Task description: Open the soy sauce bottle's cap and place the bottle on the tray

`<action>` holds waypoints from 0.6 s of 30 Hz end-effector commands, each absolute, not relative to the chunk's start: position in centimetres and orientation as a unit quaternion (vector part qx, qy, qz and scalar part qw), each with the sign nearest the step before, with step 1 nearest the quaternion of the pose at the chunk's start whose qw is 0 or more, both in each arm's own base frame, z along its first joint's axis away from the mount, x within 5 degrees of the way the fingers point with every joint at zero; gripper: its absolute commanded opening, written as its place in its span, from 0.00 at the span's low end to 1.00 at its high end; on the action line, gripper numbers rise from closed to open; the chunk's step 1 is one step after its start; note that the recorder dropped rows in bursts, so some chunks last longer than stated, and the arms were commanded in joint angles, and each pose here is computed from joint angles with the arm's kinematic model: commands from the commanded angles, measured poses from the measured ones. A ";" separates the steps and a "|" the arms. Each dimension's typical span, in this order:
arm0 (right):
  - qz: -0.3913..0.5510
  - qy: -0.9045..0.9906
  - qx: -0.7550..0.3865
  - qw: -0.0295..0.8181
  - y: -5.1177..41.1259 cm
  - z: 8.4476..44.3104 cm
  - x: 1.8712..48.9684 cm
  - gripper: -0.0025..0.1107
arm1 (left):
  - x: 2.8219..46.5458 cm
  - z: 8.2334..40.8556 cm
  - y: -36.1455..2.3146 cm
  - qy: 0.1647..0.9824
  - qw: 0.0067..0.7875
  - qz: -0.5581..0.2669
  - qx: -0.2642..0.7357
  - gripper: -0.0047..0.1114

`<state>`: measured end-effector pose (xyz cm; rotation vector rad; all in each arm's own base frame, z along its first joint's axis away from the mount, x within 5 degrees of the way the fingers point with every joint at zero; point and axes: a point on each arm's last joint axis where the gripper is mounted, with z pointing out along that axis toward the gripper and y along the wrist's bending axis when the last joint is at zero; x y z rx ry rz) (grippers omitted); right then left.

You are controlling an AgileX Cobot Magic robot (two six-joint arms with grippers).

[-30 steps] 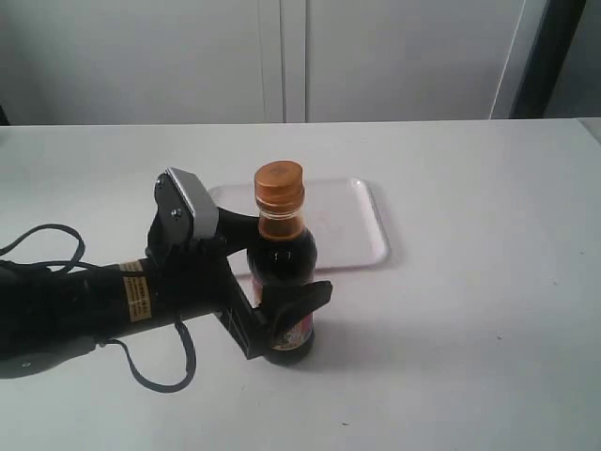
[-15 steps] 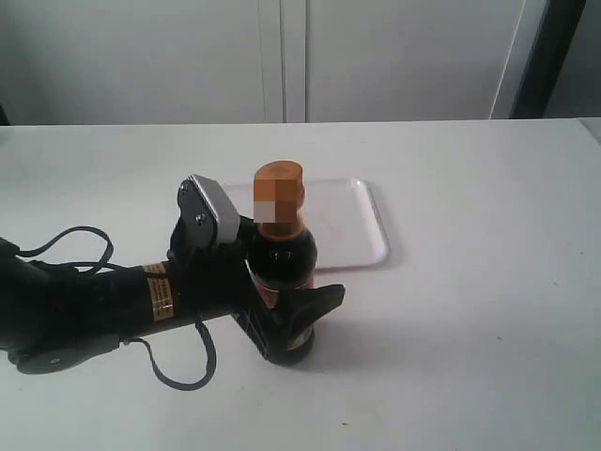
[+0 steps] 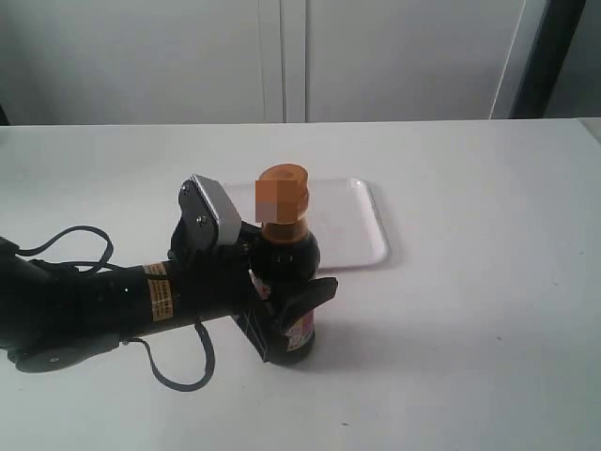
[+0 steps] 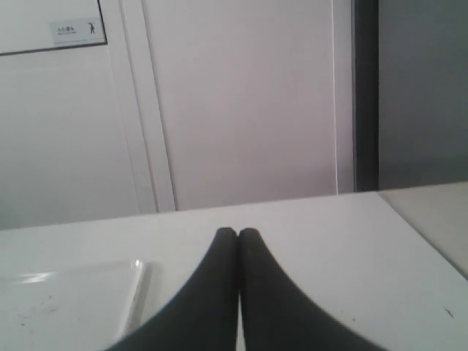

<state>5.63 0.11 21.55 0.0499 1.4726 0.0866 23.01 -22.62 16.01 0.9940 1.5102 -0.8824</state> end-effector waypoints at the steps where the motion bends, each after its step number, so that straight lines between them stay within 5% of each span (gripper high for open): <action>1: 0.045 0.599 0.017 0.800 0.2 23.1 5.3 0.02 | 22.7 16.1 -22.9 0.624 0.532 -0.377 0.431 0.07; 7: 0.139 0.483 0.054 0.863 0.3 25.8 4.2 0.02 | 22.6 16.1 -22.9 0.623 0.531 -0.377 0.433 0.04; 18: 0.103 0.509 0.035 0.854 0.4 30.7 6.3 0.02 | 22.6 16.1 -22.9 0.622 0.530 -0.377 0.435 0.04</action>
